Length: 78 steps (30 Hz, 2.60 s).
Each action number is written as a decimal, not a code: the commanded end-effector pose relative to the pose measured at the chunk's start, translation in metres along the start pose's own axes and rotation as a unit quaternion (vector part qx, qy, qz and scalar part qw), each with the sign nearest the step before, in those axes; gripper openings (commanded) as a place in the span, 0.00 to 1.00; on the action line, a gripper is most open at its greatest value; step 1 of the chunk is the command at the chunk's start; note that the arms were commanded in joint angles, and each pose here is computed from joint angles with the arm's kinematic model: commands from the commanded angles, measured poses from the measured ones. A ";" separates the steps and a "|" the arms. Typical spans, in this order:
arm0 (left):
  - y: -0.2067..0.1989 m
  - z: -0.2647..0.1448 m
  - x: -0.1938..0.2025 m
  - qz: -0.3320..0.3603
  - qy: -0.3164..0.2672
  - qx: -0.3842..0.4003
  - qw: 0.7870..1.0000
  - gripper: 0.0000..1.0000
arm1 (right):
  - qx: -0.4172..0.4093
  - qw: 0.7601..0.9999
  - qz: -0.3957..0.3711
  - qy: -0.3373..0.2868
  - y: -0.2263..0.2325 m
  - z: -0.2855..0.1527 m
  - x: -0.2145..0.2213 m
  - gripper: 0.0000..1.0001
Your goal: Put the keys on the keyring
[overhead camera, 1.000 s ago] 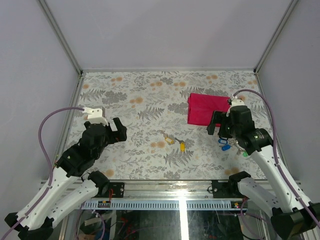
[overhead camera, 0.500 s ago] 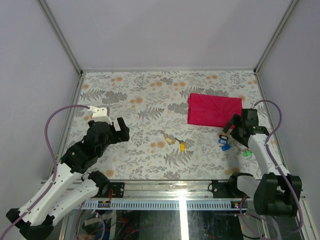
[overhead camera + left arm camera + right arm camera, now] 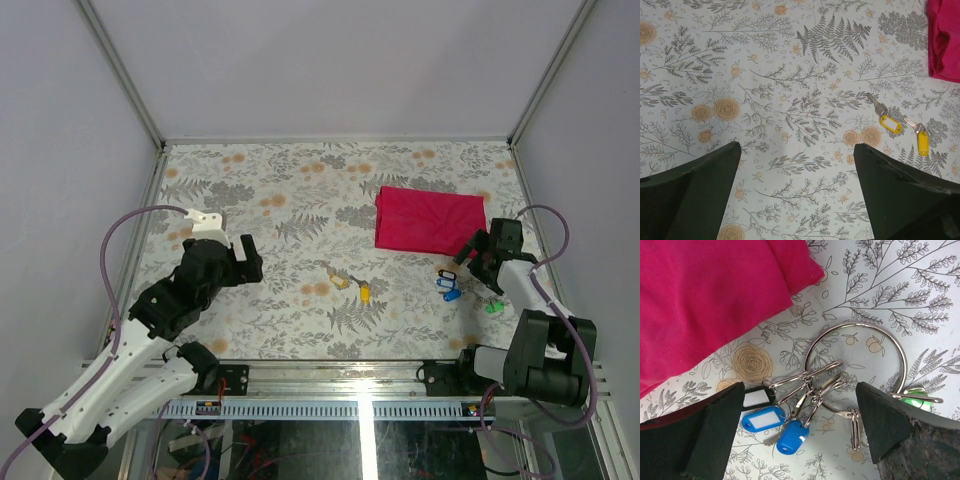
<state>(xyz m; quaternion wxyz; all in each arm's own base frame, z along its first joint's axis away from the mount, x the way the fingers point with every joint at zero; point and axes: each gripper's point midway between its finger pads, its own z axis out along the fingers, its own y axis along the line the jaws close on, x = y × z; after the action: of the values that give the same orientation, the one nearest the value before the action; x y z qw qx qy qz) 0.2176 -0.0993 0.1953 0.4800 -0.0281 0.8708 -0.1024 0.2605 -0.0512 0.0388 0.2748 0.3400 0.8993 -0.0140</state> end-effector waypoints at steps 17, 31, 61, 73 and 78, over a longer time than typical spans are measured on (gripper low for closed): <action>-0.007 0.002 -0.012 -0.004 -0.020 0.013 1.000 1.00 | -0.008 0.997 0.046 0.055 0.003 0.026 0.032 0.99; -0.004 0.001 -0.014 -0.008 -0.026 0.007 1.000 1.00 | -0.088 0.993 0.036 0.064 0.042 -0.006 0.070 0.99; -0.003 0.001 -0.013 -0.010 -0.026 0.005 1.000 1.00 | -0.200 0.958 -0.184 0.090 0.228 -0.023 0.145 0.99; -0.005 0.004 -0.010 -0.005 -0.017 0.007 1.000 1.00 | -0.248 0.910 -0.328 -0.054 0.203 -0.095 0.078 0.99; -0.005 0.006 -0.008 -0.001 -0.013 0.005 1.000 1.00 | -0.169 0.914 -0.369 -0.026 0.155 -0.092 0.073 0.95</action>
<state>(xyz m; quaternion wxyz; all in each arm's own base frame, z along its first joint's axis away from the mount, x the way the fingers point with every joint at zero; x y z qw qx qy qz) 0.2188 -0.1013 0.1924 0.4749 -0.0246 0.8739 -0.1010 0.2884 0.1752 0.1251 0.3831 -0.0380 0.9144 0.1249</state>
